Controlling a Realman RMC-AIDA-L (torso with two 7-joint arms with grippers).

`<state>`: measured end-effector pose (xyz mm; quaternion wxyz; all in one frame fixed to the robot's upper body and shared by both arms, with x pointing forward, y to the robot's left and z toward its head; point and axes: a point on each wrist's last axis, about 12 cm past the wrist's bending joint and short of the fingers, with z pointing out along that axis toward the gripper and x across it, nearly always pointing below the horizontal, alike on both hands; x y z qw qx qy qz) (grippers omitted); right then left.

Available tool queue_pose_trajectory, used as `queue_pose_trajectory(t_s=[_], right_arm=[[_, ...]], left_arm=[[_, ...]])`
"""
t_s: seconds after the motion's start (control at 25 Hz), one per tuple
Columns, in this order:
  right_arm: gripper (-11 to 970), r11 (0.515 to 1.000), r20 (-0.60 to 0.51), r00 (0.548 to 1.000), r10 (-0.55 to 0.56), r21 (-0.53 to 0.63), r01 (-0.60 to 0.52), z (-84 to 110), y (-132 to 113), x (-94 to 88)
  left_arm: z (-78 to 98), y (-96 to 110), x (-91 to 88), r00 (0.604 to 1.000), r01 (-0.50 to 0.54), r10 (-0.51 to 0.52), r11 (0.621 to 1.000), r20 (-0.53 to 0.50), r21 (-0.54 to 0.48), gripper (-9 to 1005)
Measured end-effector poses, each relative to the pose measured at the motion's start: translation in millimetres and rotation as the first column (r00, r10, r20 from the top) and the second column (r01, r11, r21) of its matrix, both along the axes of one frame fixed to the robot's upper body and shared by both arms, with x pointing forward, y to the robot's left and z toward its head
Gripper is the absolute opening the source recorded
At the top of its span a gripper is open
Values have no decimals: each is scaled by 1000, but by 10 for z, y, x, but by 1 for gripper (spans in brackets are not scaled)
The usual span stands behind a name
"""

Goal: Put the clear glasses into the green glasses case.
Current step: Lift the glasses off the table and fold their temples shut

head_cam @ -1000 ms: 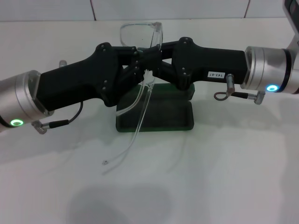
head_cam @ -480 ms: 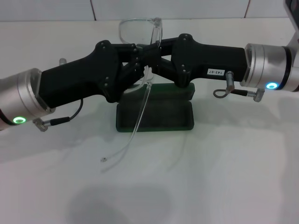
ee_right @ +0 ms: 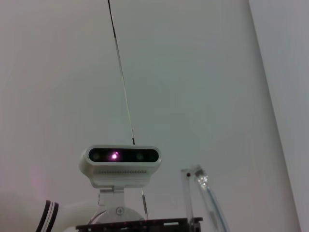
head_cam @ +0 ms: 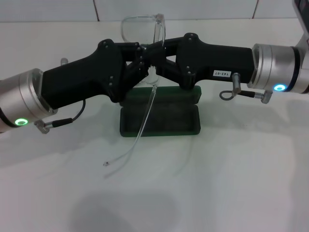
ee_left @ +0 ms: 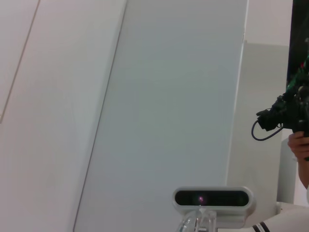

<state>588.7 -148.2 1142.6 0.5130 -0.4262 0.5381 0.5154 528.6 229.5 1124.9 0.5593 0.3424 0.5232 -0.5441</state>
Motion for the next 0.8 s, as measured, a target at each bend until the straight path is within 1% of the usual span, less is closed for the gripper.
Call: queue_pose_trajectory(t_s=[0.56, 0.8], right_arm=[[113, 1000, 2, 1000, -13, 6, 13, -1, -17, 7], [113, 999, 0, 999, -42, 6, 42, -29, -51, 13]], left_arm=[[9, 6, 4, 1000, 1, -1, 1000, 7, -1, 42], [27, 13, -19, 1000, 21, -21, 1000, 11, -12, 42]])
